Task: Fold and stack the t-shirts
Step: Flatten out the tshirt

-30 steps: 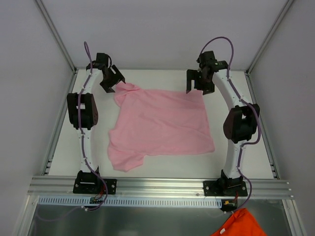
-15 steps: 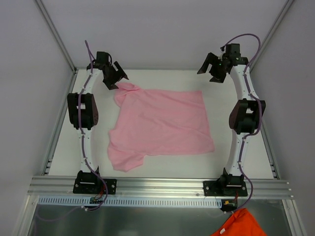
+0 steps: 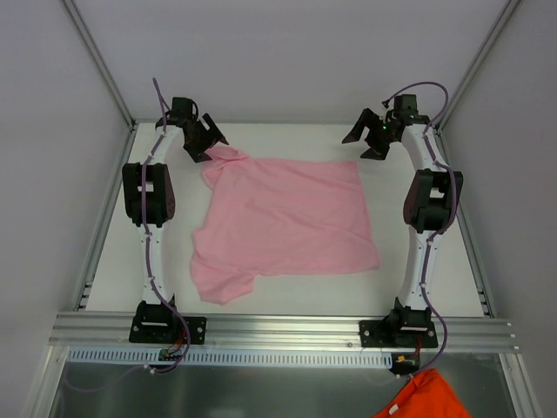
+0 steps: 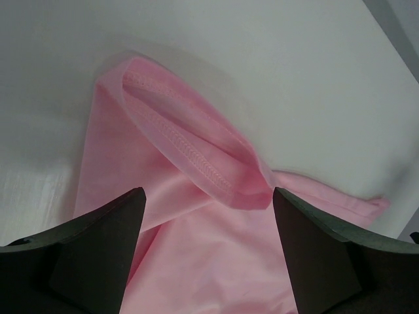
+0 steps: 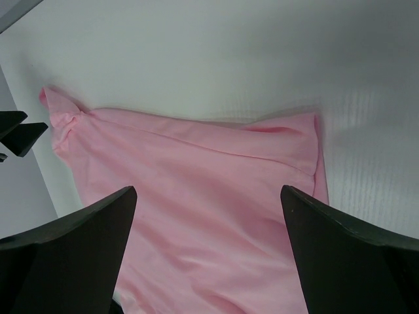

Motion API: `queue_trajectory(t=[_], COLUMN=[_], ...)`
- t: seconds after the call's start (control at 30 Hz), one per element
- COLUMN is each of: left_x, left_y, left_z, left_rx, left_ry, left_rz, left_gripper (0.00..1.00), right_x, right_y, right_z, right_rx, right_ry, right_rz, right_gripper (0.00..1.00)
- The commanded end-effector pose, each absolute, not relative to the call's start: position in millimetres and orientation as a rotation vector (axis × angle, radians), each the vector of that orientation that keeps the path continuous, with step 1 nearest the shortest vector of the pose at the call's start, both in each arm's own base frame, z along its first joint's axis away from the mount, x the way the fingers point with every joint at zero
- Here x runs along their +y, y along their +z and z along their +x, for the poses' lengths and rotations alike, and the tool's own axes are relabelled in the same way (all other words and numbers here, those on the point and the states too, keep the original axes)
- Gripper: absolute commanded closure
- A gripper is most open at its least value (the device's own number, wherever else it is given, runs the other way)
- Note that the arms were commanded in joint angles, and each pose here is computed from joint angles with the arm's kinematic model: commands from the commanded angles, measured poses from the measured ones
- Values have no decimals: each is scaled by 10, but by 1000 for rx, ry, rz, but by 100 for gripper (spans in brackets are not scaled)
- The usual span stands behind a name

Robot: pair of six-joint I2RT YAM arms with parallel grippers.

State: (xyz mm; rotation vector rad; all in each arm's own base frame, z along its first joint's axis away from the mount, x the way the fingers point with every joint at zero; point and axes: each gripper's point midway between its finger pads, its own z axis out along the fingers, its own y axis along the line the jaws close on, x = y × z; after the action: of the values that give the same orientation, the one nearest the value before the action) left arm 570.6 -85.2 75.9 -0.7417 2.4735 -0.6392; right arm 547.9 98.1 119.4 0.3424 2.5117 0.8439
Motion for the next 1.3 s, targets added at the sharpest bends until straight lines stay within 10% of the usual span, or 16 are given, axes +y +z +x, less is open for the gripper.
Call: queue_trajectory(t=[0.0, 0.5, 1.07, 1.27], left_x=[-865, -776, -721, -682], left_y=[721, 481, 494, 375], left_z=[5729, 5710, 5666, 5591], left_rx=[2466, 2496, 2504, 2535], left_ry=[-680, -600, -553, -506], left_rz=[-742, -762, -795, -830], left_gripper=[20, 24, 65, 51], right_x=[1000, 1057, 1036, 1082], right_y=[1361, 1108, 1084, 1091], right_z=[5513, 5497, 5481, 5394], right_rx=[2446, 2473, 2489, 2496], right_ry=[886, 923, 890, 910], right_rz=[273, 236, 235, 221], right_gripper=[2, 7, 9, 10])
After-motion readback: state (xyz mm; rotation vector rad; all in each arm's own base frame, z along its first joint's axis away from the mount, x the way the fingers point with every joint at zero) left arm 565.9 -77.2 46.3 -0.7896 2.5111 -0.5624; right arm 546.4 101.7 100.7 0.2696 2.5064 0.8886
